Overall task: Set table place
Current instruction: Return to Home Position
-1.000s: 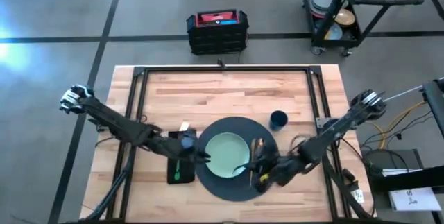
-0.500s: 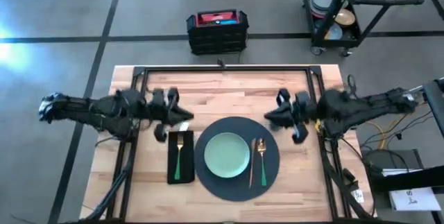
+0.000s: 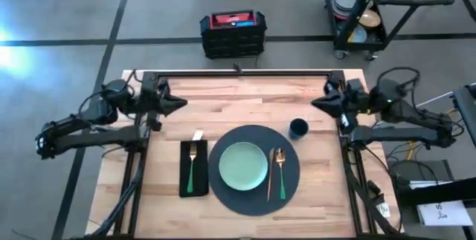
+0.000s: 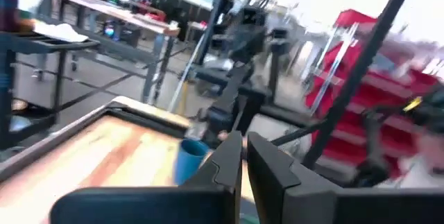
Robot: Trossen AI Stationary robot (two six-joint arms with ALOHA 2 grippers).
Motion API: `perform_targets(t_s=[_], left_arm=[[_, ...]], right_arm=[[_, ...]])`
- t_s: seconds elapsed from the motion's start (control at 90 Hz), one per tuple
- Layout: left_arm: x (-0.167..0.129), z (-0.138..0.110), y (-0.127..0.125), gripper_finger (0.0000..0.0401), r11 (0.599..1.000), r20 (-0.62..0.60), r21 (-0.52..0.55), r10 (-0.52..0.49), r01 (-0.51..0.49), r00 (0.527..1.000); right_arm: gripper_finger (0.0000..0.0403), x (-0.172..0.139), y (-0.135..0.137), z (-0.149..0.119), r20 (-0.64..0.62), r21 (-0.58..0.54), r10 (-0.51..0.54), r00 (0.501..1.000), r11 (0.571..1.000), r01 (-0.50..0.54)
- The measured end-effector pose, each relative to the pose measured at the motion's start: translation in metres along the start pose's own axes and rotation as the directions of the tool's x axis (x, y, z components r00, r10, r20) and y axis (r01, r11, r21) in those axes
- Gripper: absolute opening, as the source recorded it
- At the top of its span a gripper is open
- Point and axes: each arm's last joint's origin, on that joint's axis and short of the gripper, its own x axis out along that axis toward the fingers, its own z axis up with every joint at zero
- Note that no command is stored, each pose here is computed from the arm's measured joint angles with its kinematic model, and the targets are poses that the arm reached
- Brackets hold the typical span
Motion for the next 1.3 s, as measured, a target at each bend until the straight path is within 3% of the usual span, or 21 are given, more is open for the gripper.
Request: perform_targets(t_s=[0.156, 0.289, 0.556, 0.944, 1.167, 1.3], left_arm=[[-0.007, -0.039, -0.009, 0.0009, 0.997, 0.032, -0.074, 0.030, -0.027, 0.999], [-0.014, -0.065, -0.027, 0.0009, 0.994, 0.068, -0.104, 0.051, -0.043, 0.996], [-0.044, -0.088, -0.055, 0.0009, 0.968, 0.040, -0.018, 0.251, -0.251, 0.967], [-0.055, -0.104, -0.032, 0.0009, 0.983, 0.068, -0.148, 0.116, -0.105, 0.991], [-0.046, -0.116, -0.022, 0.0009, 0.987, 0.103, -0.139, 0.092, -0.077, 0.990], [-0.044, -0.117, -0.016, 0.0009, 0.989, 0.123, -0.139, 0.068, -0.051, 0.990]], right_arm=[[0.0000, -0.009, 0.001, -0.028, -0.003, 0.079, -0.016, 1.000, 0.997, 0.017], [0.0000, -0.005, 0.004, -0.055, 0.068, 0.107, -0.026, 0.997, 0.994, 0.018], [0.0000, -0.001, 0.009, -0.079, 0.008, 0.070, -0.126, 0.992, 0.990, 0.125], [0.0000, 0.000, -0.005, -0.080, -0.013, 0.119, -0.124, 0.992, 0.985, 0.125], [0.0000, 0.006, -0.016, -0.087, -0.052, 0.114, -0.173, 0.984, 0.977, 0.178], [0.0000, 0.007, -0.021, -0.085, -0.060, 0.131, -0.147, 0.987, 0.979, 0.154]])
